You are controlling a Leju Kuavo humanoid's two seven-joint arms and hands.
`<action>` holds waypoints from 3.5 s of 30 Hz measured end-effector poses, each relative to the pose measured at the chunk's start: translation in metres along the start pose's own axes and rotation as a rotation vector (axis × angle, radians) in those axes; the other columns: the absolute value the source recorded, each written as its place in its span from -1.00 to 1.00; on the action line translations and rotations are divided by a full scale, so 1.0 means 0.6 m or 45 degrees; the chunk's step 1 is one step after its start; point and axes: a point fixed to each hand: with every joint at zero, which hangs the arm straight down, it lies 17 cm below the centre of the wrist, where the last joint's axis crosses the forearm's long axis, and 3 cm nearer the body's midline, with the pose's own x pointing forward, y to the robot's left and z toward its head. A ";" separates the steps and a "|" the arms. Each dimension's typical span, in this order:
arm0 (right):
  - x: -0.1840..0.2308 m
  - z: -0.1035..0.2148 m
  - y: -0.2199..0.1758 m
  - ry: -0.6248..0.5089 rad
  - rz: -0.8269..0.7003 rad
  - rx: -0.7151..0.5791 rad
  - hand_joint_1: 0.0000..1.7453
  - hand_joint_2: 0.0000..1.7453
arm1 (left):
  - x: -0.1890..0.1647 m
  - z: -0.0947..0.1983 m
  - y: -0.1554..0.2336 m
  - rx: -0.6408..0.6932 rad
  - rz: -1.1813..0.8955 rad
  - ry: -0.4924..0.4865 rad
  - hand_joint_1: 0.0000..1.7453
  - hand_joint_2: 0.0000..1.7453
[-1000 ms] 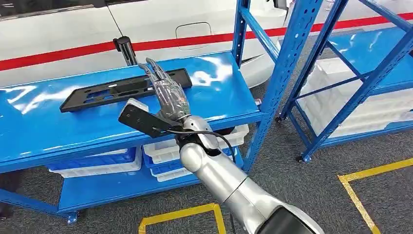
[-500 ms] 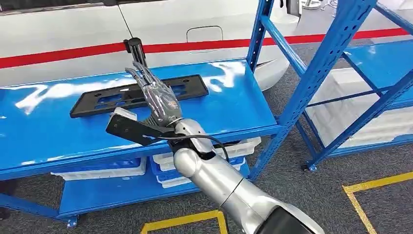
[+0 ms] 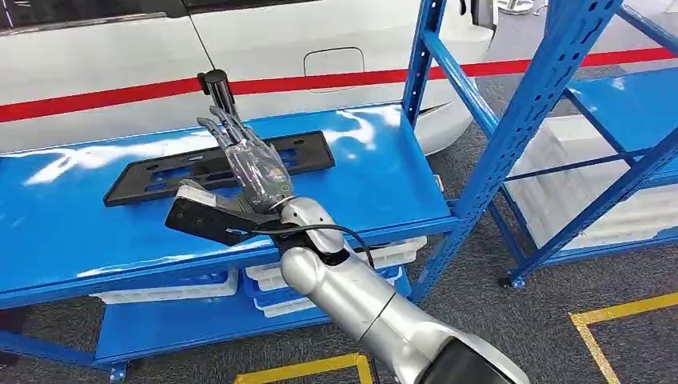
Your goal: Take the parts from the cabinet and place them on the table.
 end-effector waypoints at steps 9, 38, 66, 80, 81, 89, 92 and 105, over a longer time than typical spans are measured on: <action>0.016 0.000 0.001 -0.026 -0.009 0.013 -1.00 -1.00 | -0.002 -0.001 0.009 0.035 0.011 0.007 -1.00 -1.00; 0.029 0.010 0.025 -0.041 0.008 0.044 -1.00 1.00 | -0.020 0.007 0.023 0.086 0.017 0.041 -1.00 -1.00; -0.062 0.054 0.138 0.078 0.697 0.325 -1.00 1.00 | -0.041 0.020 0.028 0.130 0.002 0.080 -1.00 -1.00; -0.091 0.115 0.226 0.089 0.900 0.599 -1.00 1.00 | -0.053 0.028 0.033 0.166 0.004 0.102 -1.00 -1.00; -0.090 0.115 0.227 0.087 0.909 0.601 -1.00 1.00 | -0.055 0.029 0.034 0.170 0.006 0.105 -1.00 -1.00; -0.089 0.101 0.213 0.082 0.958 0.576 -1.00 1.00 | -0.065 0.034 0.038 0.186 0.031 0.128 -1.00 -1.00; -0.096 0.091 0.197 0.109 0.980 0.551 -1.00 1.00 | -0.065 0.034 0.036 0.174 0.055 0.131 -1.00 -1.00; -0.169 0.016 0.059 0.315 0.999 0.340 -1.00 1.00 | -0.062 0.032 0.032 0.155 0.104 0.124 -1.00 -1.00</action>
